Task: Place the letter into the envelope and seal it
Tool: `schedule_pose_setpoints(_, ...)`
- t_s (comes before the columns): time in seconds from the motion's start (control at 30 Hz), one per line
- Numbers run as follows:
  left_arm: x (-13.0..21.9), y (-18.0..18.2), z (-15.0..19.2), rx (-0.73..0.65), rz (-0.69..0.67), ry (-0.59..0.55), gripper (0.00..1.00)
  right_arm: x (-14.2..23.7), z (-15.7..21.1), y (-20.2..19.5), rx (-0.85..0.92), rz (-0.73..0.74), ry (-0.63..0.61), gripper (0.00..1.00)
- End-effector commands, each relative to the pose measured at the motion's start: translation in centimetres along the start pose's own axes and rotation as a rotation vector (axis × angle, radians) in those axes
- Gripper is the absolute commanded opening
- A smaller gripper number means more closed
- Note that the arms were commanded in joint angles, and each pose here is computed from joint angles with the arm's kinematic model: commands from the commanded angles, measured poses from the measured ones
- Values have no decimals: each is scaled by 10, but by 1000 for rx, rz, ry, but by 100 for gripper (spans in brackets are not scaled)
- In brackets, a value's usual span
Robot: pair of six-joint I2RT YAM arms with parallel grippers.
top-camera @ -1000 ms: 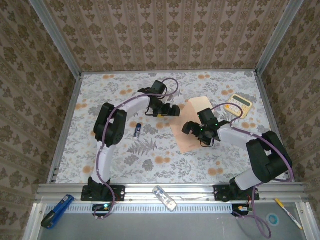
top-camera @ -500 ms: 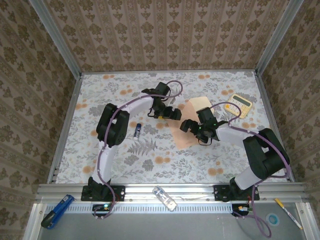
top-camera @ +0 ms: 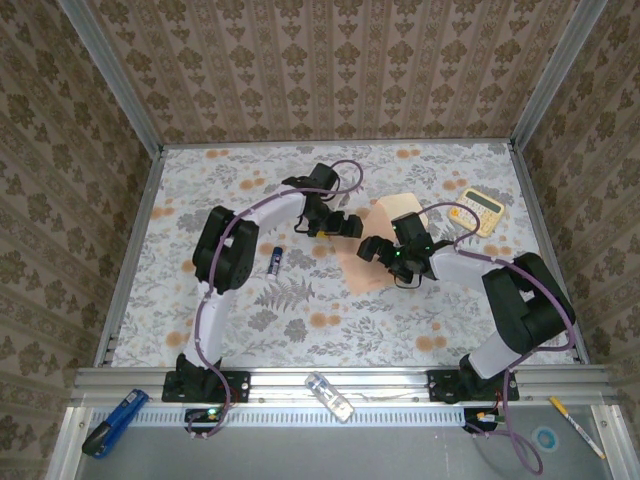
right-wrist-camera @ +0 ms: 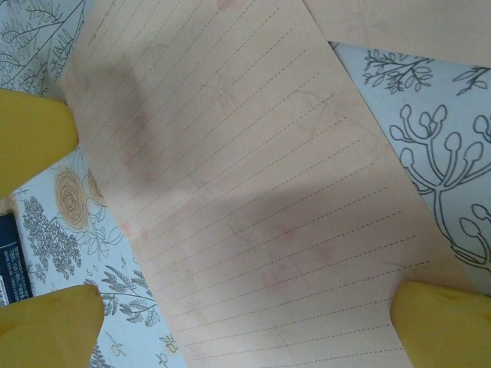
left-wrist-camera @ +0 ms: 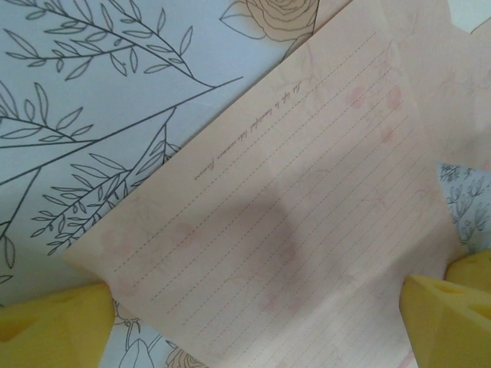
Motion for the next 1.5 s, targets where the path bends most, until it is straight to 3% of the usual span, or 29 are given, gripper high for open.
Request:
schedule_pose_setpoints(0.0, -18, -15, -1, 40, 135, 4, 96, -16, 26, -28, -26, 98, 103, 100)
schedule_pose_setpoints(0.33, 9, -36, -12, 110, 304, -53, 95, -20, 32, -34, -33, 107, 112, 100)
schedule_pose_setpoints(0.67, 58, -56, -17, 176, 504, -130, 95, -21, 35, -39, -39, 119, 115, 100)
schedule_pose_setpoints(0.87, 73, -52, -11, 187, 521, -158, 95, -23, 35, -39, -40, 118, 116, 100)
schedule_pose_setpoints(1.17, 57, -37, 4, 157, 453, -101, 93, -24, 36, -41, -39, 124, 121, 100)
schedule_pose_setpoints(1.3, 51, -31, 8, 152, 424, -86, 85, -24, 37, -42, -38, 127, 122, 100)
schedule_pose_setpoints(1.47, 47, -25, 12, 139, 385, -80, 65, -23, 36, -40, -39, 123, 118, 100)
Point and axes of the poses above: each hand's point on the last joint's axis, 136 mm out from that joint toward the fingers, its own x axis back along the fingers, its own y axis along the line the jaws close on, z = x × y, the point moved 3 cm from there along x, back along the fingers, and after that the axes turned 2 degrees about x, right-handed, at the moved point
